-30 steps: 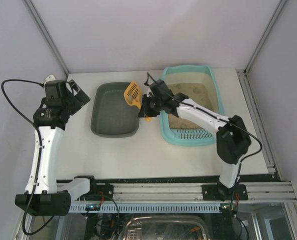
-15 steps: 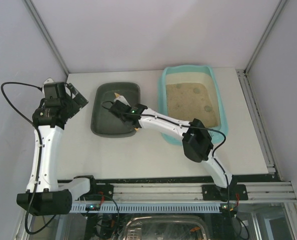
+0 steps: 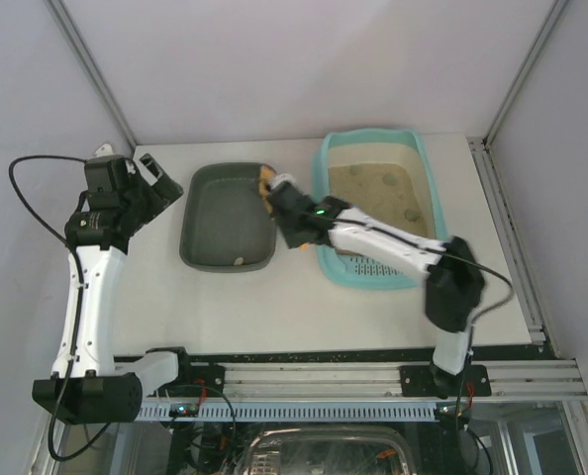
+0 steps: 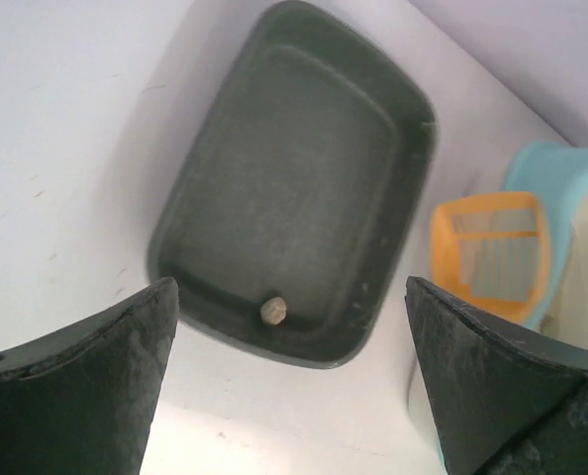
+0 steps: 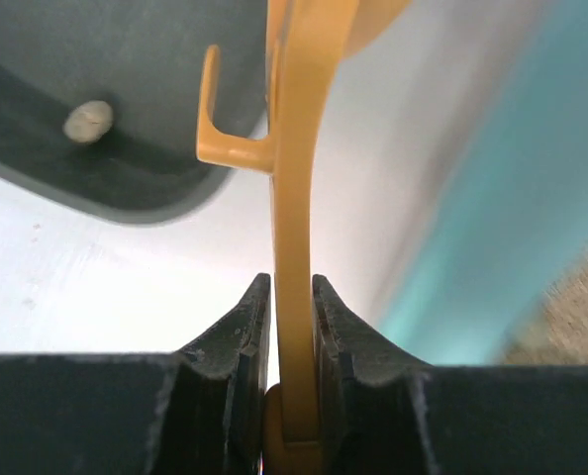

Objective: Clean the litter box

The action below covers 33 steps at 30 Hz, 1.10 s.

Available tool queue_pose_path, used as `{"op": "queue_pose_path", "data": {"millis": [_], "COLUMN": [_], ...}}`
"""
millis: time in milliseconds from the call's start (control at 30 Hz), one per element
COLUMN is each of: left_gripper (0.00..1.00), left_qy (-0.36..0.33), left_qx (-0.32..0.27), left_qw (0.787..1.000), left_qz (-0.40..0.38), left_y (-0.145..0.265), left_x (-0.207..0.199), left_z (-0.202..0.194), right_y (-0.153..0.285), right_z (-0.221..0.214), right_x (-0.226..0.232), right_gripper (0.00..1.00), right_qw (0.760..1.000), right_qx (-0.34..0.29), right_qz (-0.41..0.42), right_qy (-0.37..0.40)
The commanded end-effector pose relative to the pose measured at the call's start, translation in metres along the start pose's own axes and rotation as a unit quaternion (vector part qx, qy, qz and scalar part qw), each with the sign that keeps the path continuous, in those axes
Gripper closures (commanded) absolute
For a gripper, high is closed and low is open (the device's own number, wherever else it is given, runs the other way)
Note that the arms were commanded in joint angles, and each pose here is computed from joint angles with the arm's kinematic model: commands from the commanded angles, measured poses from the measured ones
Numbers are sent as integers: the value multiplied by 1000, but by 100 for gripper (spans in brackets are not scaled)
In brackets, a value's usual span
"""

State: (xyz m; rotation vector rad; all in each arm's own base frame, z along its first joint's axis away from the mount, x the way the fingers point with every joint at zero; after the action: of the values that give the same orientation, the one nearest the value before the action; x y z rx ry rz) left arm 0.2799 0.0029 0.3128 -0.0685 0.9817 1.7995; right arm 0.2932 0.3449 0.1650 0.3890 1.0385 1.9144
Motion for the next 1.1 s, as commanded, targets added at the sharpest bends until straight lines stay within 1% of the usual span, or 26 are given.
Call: {"op": "queue_pose_path", "data": {"millis": [0,67,133,200,267,333,400,467,567,667,767,900,933,1067], "left_gripper": [0,0,0,0,0,0,0,0,0,0,0,0,0,0], "left_qy": [-72,-111,-130,-134,-137,-132,-120,-121,-137,-123,-104,-86,-75,-67], "left_qx": [12,18,32,60,88,105,123,126,121,130,133,147,156,175], "left_qw": [982,977,969,960,948,941,936,930,926,922,922,922,922,919], "left_qz": [-175,-184,-207,-240,-275,-294,-306,-323,-331,-344,-349,-347,-346,-347], "left_y": [5,1,-8,-23,-39,-58,-84,-101,-119,-138,-155,-173,-176,-184], "left_x": [-78,-107,-138,-168,-199,-226,-248,-268,-292,-310,-319,-321,-321,-320], "left_z": [7,2,-5,-15,-26,-34,-46,-55,-66,-75,-81,-95,-100,-122], "right_y": [98,111,111,103,89,74,56,34,7,-19,-41,-60,-64,-81], "right_z": [43,24,2,-22,-45,-57,-67,-73,-72,-73,-67,-59,-57,-57], "right_x": [-72,-104,-137,-155,-164,-168,-171,-174,-182,-190,-194,-195,-194,-191], "right_gripper": [100,100,100,100,100,100,100,100,100,100,100,100,100,100], "right_qw": [968,956,951,948,940,931,927,922,915,912,908,909,910,910], "right_qx": [-170,-178,-158,-130,-110,-94,-67,-42,-39,-26,-15,-14,-14,-1], "right_qz": [82,84,59,44,51,77,91,109,132,140,153,165,167,175], "right_qy": [-168,-219,-259,-286,-319,-344,-356,-368,-378,-385,-389,-382,-379,-376]}}
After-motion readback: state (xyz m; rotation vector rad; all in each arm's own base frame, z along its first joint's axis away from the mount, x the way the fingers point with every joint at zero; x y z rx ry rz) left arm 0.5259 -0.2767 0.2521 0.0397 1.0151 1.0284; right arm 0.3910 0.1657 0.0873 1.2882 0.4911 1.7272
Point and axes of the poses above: each gripper's point midway between its finger pads, its own y axis back along the fingers, its own x axis along the line the jaws close on, z = x × y, the point moved 4 cm from there along y, back along the fingers, and after that the axes turned 4 degrees about y, right-handed, at the moved point
